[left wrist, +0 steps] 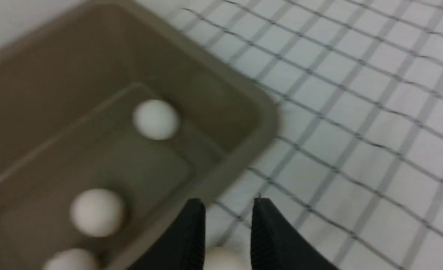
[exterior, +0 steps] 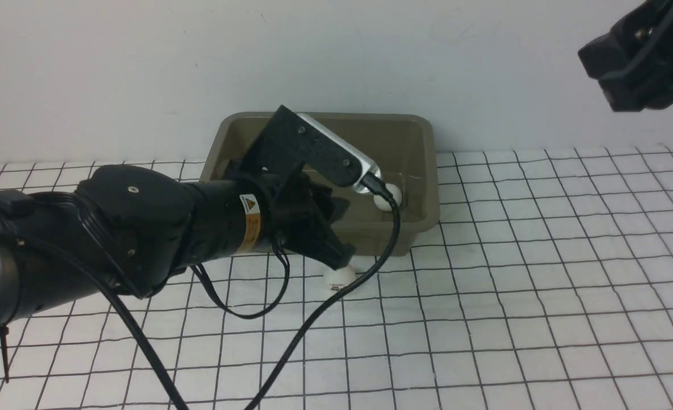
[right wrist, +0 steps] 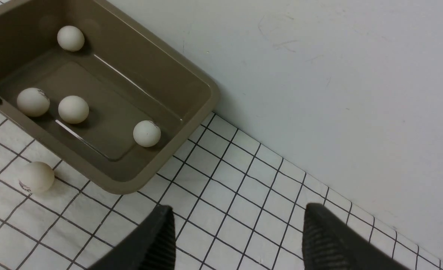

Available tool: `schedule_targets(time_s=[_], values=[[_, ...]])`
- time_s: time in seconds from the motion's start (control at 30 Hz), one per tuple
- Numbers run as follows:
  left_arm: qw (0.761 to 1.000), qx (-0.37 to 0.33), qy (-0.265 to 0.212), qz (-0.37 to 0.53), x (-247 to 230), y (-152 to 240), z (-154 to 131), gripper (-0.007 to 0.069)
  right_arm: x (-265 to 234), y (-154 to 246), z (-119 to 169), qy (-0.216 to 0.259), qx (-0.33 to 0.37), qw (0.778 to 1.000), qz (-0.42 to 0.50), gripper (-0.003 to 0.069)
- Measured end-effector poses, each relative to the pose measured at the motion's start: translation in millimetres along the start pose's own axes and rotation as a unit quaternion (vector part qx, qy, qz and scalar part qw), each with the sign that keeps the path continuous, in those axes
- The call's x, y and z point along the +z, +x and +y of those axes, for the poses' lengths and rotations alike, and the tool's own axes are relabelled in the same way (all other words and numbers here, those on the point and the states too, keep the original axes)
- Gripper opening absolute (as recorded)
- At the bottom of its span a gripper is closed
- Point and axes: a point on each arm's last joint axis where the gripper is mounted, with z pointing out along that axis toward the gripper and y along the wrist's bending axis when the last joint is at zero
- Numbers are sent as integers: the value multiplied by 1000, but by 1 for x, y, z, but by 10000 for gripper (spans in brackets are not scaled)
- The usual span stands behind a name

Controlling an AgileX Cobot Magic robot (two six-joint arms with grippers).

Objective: Put the table tennis balls into the box on the white checkered tablecloth.
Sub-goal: 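Reach for and grasp a ping pong ball on the table beside the basket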

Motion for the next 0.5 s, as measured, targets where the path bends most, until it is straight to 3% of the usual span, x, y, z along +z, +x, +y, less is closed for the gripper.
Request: schedule_targets(time_s=[0.2, 0.5], values=[[995, 57, -81, 20, -1, 8, 14, 163, 0, 0, 0, 0, 0, 1000, -1, 420], [997, 55, -20, 53, 0, 34, -2, 163, 0, 0, 0, 0, 0, 1000, -1, 420]])
